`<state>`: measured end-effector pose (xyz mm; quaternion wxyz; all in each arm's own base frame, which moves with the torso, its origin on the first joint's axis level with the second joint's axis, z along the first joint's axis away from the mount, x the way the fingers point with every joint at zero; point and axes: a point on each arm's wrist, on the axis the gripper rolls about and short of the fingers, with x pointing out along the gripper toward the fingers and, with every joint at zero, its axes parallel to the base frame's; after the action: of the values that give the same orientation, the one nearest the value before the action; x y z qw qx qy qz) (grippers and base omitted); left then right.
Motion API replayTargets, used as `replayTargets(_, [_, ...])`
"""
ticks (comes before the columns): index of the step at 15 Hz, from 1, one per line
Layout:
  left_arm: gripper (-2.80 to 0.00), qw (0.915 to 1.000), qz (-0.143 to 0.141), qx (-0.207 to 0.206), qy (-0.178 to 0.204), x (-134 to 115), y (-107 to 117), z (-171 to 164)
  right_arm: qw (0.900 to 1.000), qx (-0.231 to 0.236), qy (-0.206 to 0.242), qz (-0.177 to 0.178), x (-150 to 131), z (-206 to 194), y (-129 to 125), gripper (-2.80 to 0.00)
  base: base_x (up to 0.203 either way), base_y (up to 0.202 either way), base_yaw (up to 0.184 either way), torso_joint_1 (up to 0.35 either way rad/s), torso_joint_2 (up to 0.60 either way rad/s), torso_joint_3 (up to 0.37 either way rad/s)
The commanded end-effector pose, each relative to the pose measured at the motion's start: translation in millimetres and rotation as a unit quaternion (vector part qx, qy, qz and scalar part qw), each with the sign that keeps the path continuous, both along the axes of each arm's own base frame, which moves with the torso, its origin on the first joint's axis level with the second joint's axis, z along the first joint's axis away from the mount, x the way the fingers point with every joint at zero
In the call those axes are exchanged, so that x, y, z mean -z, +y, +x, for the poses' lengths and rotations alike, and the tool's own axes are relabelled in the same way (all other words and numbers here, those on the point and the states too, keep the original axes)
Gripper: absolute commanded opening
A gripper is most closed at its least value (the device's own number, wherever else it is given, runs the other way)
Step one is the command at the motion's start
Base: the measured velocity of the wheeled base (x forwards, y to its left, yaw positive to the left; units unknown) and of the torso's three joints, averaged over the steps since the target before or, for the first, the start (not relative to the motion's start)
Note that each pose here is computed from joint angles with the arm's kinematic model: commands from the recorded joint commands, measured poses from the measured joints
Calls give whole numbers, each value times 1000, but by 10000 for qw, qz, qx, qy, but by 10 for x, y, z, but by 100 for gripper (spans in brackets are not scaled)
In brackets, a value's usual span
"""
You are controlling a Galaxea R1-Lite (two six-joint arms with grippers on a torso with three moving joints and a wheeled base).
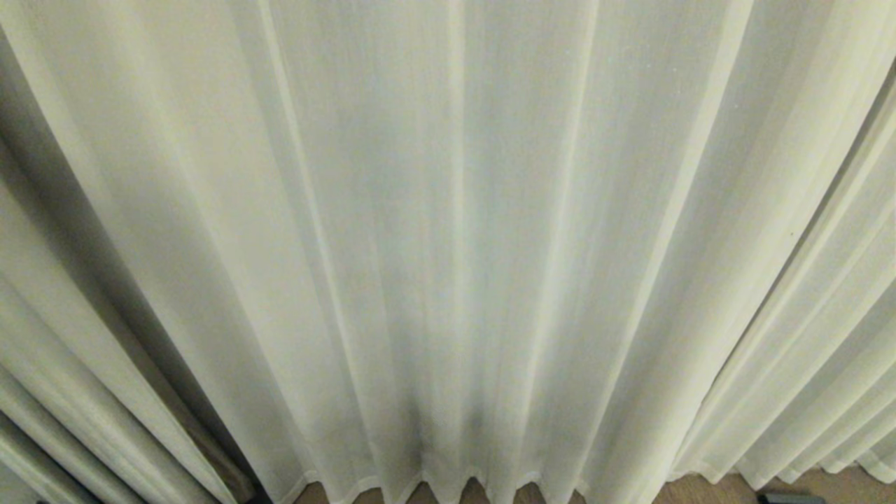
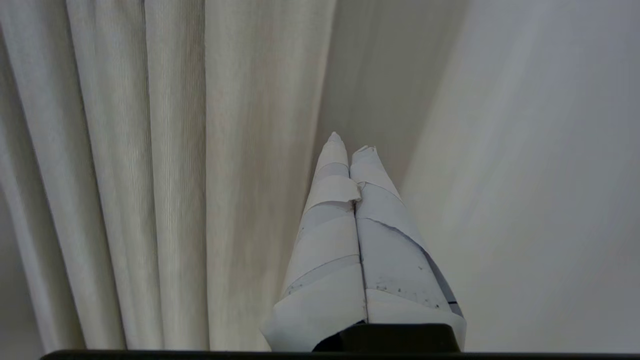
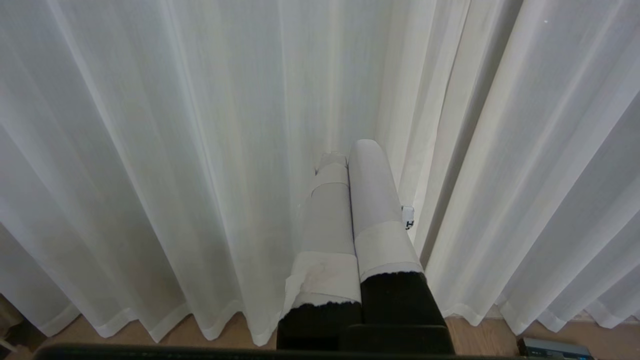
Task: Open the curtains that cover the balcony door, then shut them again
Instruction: Close the outer curtains on both sides
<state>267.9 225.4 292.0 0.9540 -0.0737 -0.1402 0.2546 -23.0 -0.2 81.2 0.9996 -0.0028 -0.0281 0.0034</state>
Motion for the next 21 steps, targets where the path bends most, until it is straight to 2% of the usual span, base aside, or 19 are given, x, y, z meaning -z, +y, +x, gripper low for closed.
replayTargets(1, [-280,9999,-103,-21,107,168,198,200,10000,-3,-4,-2,-1,0,0,-280,0,0,0,0,0,0])
replayTargets(2, [-280,9998,-133,-8,147,216,230,249,10000,-3,-3,-2,-1,0,0,-280,0,0,0,0,0,0])
replayTargets(3, [0,9997,-132,12,212,261,235,289,10000,-3,-3,-2,-1,0,0,-280,0,0,0,0,0,0])
replayTargets(10, [0,9983,-93,162,544,481,161,534,10000,-3,-3,-2,-1,0,0,-280,0,0,0,0,0,0])
replayTargets(14, [0,9963,-19,-200,841,683,246,634,10000,-3,-3,-2,-1,0,0,-280,0,0,0,0,0,0])
replayTargets(18, [0,9951,181,-797,553,873,442,810,10000,-3,-3,-2,-1,0,0,-280,0,0,0,0,0,0])
replayTargets(21, [0,9948,240,-880,455,981,582,985,10000,-3,-3,-2,-1,0,0,-280,0,0,0,0,0,0])
